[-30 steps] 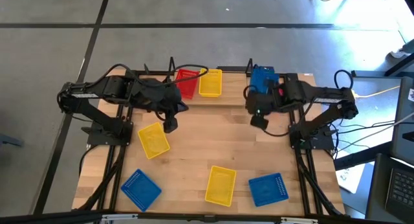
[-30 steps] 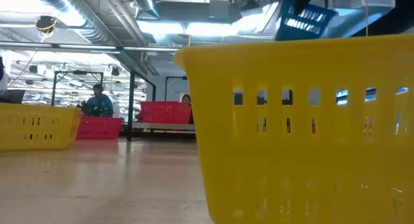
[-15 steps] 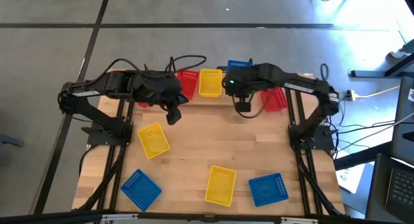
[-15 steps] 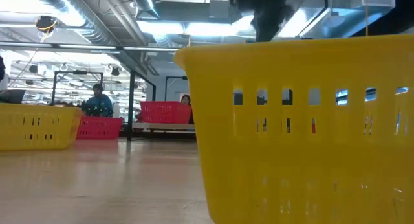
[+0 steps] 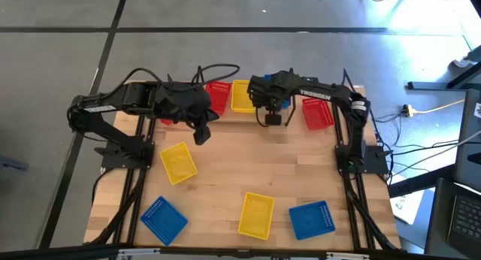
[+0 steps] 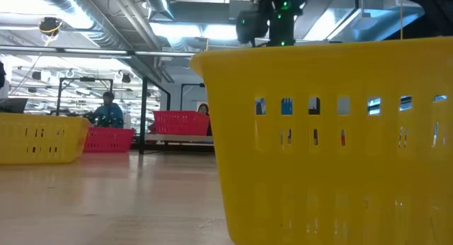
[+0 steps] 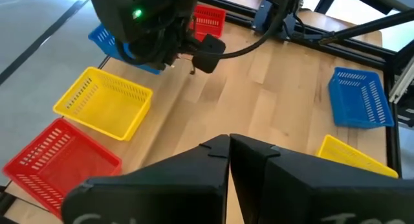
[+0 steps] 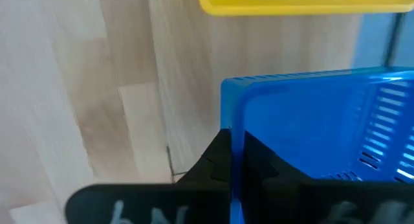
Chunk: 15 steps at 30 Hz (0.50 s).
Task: Stack baskets on shelf by color
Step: Put the top blue bin on the shelf
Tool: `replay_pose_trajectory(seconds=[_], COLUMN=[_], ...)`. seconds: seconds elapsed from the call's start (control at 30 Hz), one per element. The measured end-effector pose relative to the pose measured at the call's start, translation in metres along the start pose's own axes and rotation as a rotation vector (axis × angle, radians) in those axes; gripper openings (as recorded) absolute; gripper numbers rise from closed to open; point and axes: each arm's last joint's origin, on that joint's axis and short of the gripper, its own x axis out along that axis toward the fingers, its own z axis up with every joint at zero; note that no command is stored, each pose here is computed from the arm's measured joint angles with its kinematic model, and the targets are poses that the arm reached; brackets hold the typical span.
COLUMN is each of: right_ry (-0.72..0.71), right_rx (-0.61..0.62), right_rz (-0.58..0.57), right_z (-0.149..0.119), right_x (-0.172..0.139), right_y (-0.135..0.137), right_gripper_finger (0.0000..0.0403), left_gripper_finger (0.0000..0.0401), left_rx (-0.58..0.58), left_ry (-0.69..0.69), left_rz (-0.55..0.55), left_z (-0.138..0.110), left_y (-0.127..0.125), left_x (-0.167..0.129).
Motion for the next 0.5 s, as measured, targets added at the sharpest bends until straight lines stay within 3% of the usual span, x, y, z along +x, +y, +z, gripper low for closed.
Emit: replay_pose_trajectory(seconds=[0.5], right_ry=[-0.028], right_rx=[0.025], right_rz=[0.082], right_z=[0.008], right_x=[0.024], right_y=[-0.012], right_gripper_finger=[0.0004], left_gripper_finger=[0.0004], left_rx=[0.001], left_ry=[0.0], left_rz=[0.0], left_z=[0.0], left_y=[0.0], left_x=[0.0])
